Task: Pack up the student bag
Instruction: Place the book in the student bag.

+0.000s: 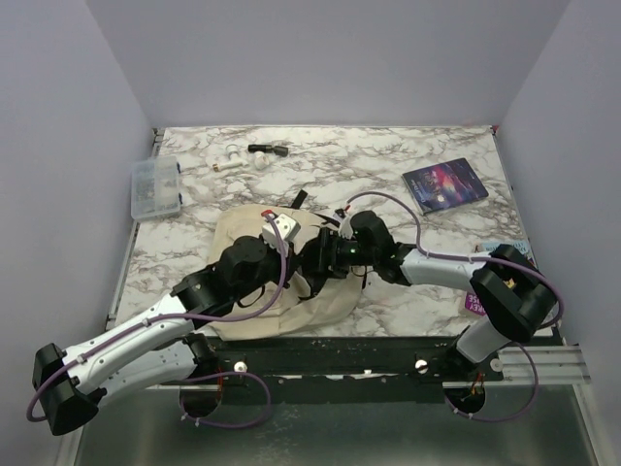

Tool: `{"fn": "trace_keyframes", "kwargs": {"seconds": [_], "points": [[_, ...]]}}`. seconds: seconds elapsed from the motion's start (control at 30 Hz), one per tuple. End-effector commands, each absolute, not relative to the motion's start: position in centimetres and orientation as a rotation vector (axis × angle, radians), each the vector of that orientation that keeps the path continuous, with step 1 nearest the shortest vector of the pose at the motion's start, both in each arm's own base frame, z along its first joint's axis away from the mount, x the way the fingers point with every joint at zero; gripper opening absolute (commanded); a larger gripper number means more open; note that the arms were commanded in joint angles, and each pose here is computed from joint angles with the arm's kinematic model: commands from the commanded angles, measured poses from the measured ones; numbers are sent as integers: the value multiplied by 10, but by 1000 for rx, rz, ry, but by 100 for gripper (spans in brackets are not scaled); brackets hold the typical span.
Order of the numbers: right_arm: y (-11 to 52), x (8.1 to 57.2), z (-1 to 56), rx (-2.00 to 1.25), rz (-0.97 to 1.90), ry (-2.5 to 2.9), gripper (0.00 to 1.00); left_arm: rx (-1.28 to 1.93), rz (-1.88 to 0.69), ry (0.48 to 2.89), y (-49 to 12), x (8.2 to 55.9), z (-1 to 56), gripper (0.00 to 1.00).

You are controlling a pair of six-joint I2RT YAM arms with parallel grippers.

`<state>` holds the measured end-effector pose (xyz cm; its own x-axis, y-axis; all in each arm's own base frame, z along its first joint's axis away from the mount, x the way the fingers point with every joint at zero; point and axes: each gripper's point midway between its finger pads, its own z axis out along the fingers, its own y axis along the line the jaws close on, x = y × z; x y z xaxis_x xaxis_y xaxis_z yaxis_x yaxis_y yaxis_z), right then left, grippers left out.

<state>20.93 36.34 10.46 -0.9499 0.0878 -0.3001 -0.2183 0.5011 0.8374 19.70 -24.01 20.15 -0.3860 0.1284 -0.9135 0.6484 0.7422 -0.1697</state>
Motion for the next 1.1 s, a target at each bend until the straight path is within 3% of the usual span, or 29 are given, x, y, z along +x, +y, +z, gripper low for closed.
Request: {"fn": "trace_keyframes", "kwargs": {"seconds": [0.0,0.17,0.23,0.4,0.5,0.6,0.83,0.97,1.07], "points": [[361,213,99,-76,1419,2423,66,555,-686,1896,-240,192,208,0],[399,218,102,-50,1584,2374,45,559,-712,1906,-245,190,209,0],[401,221,103,-27,1555,2375,44,552,-706,1911,-244,191,211,0],[354,224,96,-33,1217,2444,57,540,-712,1924,-243,190,205,0],[336,213,90,-68,1193,2457,70,556,-697,1945,-243,190,196,0],[334,201,74,-83,1251,2453,70,545,-670,1964,-241,193,188,0],[368,223,70,-52,1339,2401,53,530,-730,2010,-250,187,182,0],[420,239,113,-108,1526,2293,30,468,-703,2043,-246,191,170,0],[431,248,132,-57,1625,2235,29,429,-692,2069,-244,192,163,0]]}}
